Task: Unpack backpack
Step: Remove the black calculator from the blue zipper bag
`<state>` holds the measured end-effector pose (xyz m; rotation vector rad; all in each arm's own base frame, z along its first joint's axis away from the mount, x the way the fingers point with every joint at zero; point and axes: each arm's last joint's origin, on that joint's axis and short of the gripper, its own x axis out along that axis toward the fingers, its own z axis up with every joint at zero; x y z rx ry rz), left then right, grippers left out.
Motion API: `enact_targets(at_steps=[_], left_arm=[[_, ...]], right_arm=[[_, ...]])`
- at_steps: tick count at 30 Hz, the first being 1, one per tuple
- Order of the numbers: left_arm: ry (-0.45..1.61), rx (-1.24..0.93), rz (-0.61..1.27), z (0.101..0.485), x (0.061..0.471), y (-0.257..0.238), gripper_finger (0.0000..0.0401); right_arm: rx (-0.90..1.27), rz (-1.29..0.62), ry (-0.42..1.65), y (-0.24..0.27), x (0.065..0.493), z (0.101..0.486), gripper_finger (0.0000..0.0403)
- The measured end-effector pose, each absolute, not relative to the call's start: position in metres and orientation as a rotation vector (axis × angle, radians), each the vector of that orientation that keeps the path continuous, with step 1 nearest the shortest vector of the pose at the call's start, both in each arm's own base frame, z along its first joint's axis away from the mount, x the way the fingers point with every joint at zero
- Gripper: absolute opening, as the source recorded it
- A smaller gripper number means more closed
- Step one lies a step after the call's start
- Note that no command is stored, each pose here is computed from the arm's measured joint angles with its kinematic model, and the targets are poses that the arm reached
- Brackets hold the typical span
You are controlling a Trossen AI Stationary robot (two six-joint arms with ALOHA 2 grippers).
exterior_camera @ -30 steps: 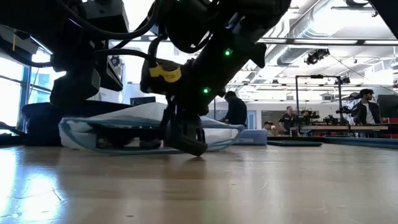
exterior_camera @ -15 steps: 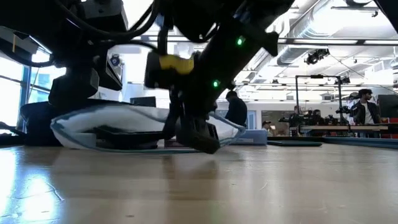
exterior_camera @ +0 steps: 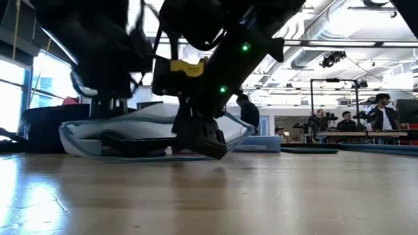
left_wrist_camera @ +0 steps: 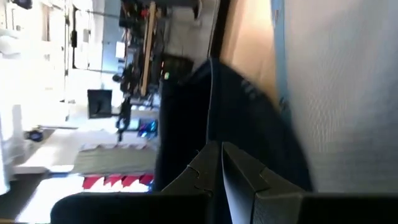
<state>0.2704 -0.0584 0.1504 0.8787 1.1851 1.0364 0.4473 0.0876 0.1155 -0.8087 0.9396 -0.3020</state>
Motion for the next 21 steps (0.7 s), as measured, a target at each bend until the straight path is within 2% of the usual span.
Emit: enact_targets(at_steps=[4,10,15,19,21], left_arm=[[1.343,0.906,1.035,0.138,0.269,-0.028,0.0000],[1.551,0.890,0.941,0.136,0.269,0.004,0.0000],[1.553,0.782,0.776,0.136,0.270,0.005,0.0000],[1.553,0.622,0.467,0.125,0.268,0.001,0.0000],[1.524,0.626,0.421,0.120,0.265,-0.001,0.0001]], right_arm=[[-0.845,-0.353,0.954,0.085,0.446,0.117,0.0196],[-0.796,-0.334,0.990,0.085,0.441,0.116,0.0187],[-0.757,-0.336,1.006,0.085,0.440,0.116,0.0169],[-0.740,-0.288,0.995,0.087,0.441,0.119,0.0163],[-0.743,-0.277,0.989,0.087,0.442,0.123,0.0163]])
